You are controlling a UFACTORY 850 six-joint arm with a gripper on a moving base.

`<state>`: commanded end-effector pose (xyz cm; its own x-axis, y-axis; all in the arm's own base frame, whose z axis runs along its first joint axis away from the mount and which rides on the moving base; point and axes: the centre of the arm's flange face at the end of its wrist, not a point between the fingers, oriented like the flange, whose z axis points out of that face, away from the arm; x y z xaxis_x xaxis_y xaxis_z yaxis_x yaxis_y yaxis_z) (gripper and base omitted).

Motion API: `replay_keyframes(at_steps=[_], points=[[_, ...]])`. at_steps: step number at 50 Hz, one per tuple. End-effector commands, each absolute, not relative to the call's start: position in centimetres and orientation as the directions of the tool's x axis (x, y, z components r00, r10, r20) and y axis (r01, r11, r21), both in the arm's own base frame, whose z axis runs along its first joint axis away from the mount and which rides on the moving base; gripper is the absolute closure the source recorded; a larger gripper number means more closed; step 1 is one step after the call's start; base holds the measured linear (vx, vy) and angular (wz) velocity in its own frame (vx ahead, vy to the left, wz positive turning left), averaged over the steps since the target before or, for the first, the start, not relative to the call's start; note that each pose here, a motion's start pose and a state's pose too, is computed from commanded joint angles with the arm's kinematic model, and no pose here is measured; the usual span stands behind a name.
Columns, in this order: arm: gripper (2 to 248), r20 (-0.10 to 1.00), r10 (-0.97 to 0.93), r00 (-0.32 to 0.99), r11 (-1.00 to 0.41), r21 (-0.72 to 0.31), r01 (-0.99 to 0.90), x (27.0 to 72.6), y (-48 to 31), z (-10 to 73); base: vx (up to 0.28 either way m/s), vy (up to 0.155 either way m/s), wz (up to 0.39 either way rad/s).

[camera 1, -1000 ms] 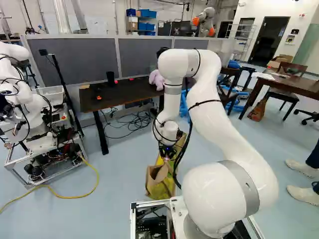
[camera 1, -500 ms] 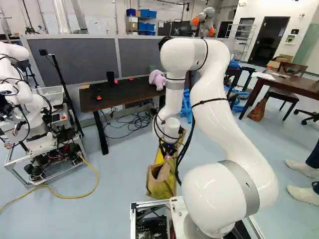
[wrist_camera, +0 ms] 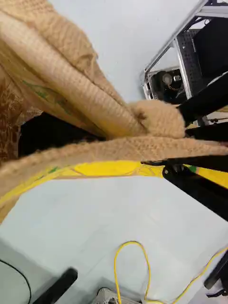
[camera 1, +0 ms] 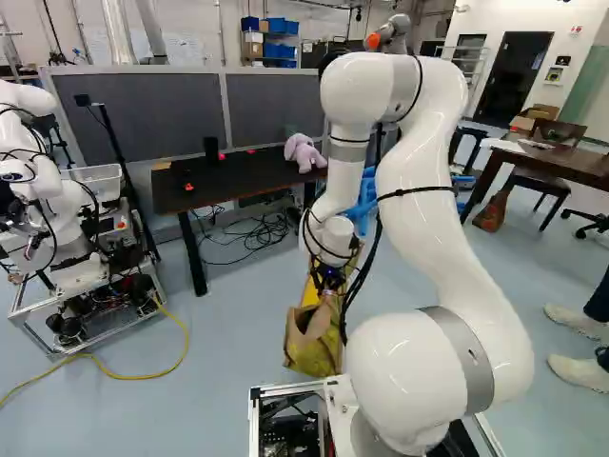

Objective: Pick up the bag on the ground and place it on the table

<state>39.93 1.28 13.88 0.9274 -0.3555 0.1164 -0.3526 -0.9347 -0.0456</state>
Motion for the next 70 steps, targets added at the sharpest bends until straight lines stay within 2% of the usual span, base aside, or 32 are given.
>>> replay_keyframes(at_steps=[70], points=[[229, 0.053, -0.302, 0.952, -0.953, -0.009, -0.302, 39.1, 0.4, 23.9, 0.000, 0.000, 0.000]])
